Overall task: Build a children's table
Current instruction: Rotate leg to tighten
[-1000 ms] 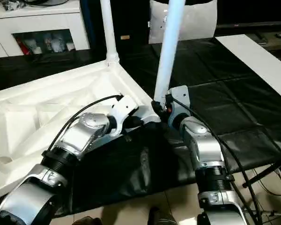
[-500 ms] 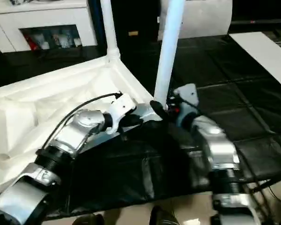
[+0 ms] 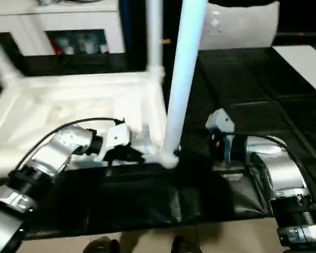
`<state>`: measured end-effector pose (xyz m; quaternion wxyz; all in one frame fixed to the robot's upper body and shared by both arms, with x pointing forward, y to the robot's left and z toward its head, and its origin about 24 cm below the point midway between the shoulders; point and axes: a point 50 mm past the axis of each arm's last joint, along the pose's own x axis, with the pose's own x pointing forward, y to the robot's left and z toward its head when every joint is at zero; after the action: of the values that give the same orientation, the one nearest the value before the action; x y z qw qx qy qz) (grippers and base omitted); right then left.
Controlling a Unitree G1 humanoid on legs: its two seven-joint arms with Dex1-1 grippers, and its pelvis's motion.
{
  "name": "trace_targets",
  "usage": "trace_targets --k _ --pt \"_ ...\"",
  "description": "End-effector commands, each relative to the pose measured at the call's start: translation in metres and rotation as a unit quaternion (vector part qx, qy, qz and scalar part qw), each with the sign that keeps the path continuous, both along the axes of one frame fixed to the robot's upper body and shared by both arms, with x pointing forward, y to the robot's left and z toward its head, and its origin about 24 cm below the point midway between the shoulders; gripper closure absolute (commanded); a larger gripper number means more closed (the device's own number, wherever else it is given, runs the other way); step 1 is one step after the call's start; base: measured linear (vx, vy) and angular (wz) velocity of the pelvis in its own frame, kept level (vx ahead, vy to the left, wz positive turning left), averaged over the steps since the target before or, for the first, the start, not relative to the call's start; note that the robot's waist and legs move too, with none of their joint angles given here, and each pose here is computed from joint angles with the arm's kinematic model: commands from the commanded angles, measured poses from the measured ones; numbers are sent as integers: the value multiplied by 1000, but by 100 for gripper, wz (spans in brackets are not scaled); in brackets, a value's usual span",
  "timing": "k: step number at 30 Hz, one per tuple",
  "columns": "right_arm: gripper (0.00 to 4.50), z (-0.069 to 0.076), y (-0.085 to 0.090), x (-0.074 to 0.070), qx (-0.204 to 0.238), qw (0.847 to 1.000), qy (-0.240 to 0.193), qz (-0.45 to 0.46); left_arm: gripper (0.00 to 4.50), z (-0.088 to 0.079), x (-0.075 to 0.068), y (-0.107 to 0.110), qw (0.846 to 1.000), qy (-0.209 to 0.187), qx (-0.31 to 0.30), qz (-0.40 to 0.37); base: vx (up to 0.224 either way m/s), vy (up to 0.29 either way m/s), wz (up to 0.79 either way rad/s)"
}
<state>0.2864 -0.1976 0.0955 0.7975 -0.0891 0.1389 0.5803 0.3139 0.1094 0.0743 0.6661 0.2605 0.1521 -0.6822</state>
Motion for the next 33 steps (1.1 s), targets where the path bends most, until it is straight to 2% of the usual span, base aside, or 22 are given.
trace_targets --k 1,3,4,6,9,11,13,16,23,26,27,29,30,33 --pt "36 3 1 -5 4 999 11 34 450 5 -9 -9 998 -5 1 -69 0 0 0" --pt "42 3 4 -8 13 998 30 56 450 6 -13 -9 996 1 4 -91 0 0 0" --pt "68 3 5 -10 16 997 38 68 450 6 -15 -9 995 3 4 -101 0 0 0" --pt "76 2 7 -14 16 995 49 88 450 7 -17 -10 993 6 3 -115 0 0 0" --pt "83 1 8 -16 14 993 57 100 450 8 -18 -11 992 6 2 -123 0 0 0" --pt "121 0 9 -17 16 992 62 104 450 9 -18 -12 992 5 3 -129 0 0 0" --pt "123 1 9 -17 19 992 66 107 450 9 -19 -13 991 5 3 -132 0 0 0" --pt "163 0 11 -18 22 991 72 112 450 9 -19 -13 991 6 2 -135 0 0 0" --pt "218 -3 15 -21 28 988 90 123 450 9 -20 -14 991 10 0 -133 0 0 0" --pt "241 -4 16 -23 32 987 96 127 450 9 -19 -14 993 11 -5 -121 0 0 0" --pt "246 -5 18 -25 41 987 99 123 450 9 -14 -15 996 12 -13 -86 0 0 0" --pt "249 -5 18 -25 47 987 99 115 450 10 -11 -17 998 10 -20 -65 0 0 0" --pt "249 -6 21 -24 55 990 95 88 450 11 -6 -20 999 14 -32 -27 0 0 0" --pt "253 -9 25 -20 51 993 95 48 450 13 -2 -24 999 17 -43 6 0 0 0"
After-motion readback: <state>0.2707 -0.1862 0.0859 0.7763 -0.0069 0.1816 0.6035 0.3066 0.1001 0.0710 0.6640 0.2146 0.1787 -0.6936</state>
